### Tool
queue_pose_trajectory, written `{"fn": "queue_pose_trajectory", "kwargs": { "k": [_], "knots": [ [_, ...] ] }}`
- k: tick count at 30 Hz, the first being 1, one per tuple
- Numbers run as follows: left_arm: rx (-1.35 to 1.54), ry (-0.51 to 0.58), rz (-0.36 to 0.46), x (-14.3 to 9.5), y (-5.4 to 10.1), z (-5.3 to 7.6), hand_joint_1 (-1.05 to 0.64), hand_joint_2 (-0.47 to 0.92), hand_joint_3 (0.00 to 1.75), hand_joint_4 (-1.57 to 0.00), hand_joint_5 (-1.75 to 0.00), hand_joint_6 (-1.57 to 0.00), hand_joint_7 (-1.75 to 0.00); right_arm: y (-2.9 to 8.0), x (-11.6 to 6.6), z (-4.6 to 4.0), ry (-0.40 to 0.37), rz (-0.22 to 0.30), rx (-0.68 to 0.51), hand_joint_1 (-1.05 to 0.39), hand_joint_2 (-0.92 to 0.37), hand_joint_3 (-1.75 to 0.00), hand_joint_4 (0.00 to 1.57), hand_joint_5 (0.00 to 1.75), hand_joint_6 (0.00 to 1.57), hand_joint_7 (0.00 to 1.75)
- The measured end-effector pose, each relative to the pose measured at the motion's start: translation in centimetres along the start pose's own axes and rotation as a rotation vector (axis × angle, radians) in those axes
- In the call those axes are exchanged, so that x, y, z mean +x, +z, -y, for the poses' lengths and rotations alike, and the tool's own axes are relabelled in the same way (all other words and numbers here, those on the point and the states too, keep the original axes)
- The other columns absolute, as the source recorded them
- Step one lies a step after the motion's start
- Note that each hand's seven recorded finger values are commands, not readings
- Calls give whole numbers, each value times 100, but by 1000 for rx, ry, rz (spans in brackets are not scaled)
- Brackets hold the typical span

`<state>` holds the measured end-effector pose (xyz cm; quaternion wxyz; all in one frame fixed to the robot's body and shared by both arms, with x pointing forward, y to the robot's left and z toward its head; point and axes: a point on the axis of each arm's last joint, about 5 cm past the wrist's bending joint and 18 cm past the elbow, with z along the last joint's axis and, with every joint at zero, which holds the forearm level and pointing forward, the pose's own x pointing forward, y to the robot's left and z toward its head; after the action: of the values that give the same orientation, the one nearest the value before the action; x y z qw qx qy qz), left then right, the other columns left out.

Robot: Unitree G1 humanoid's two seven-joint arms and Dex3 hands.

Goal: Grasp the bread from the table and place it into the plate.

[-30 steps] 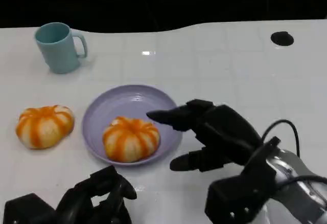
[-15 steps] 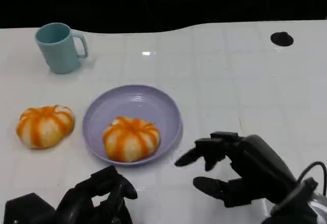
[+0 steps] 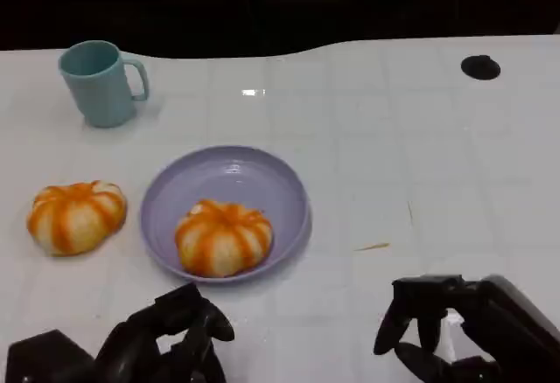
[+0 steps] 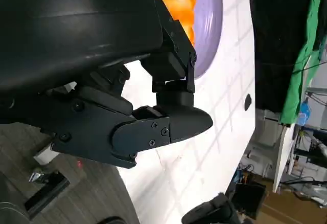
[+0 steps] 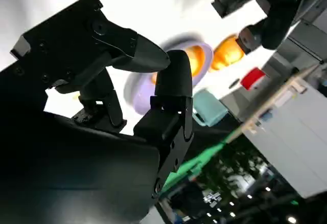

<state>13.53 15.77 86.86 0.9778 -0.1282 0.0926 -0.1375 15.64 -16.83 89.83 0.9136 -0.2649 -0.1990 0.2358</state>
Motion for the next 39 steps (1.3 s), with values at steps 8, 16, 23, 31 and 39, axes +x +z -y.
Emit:
{"fn": "queue_pose_trajectory", "kwargs": {
  "k": [8, 16, 23, 31, 39],
  "knots": [
    [2, 1, -3, -4, 2, -3, -71, 92, 56, -84, -175, -68, -151, -7, -216, 42, -26, -108, 91, -35, -61, -100, 73, 175, 70, 137],
    [7, 1, -3, -6, 7, -13, -72, 92, 54, -83, -175, -68, -151, 34, -344, 44, -67, -183, 155, -38, -74, -84, 76, 175, 65, 145],
    [11, 1, -3, -5, 10, -17, -70, 92, 56, -83, -175, -67, -151, 19, -374, 5, -131, -209, 181, -38, -76, -80, 77, 175, 66, 145],
    [14, -1, 1, -8, 9, -23, -71, 92, 55, -83, -175, -67, -150, -18, -371, -36, -157, -205, 182, -40, -74, -79, 74, 175, 65, 146],
    [11, -3, -1, -11, 7, -25, -70, 92, 55, -83, -175, -67, -149, -35, -327, -79, -178, -183, 209, -38, -73, -80, 73, 175, 69, 134]
  ]
}}
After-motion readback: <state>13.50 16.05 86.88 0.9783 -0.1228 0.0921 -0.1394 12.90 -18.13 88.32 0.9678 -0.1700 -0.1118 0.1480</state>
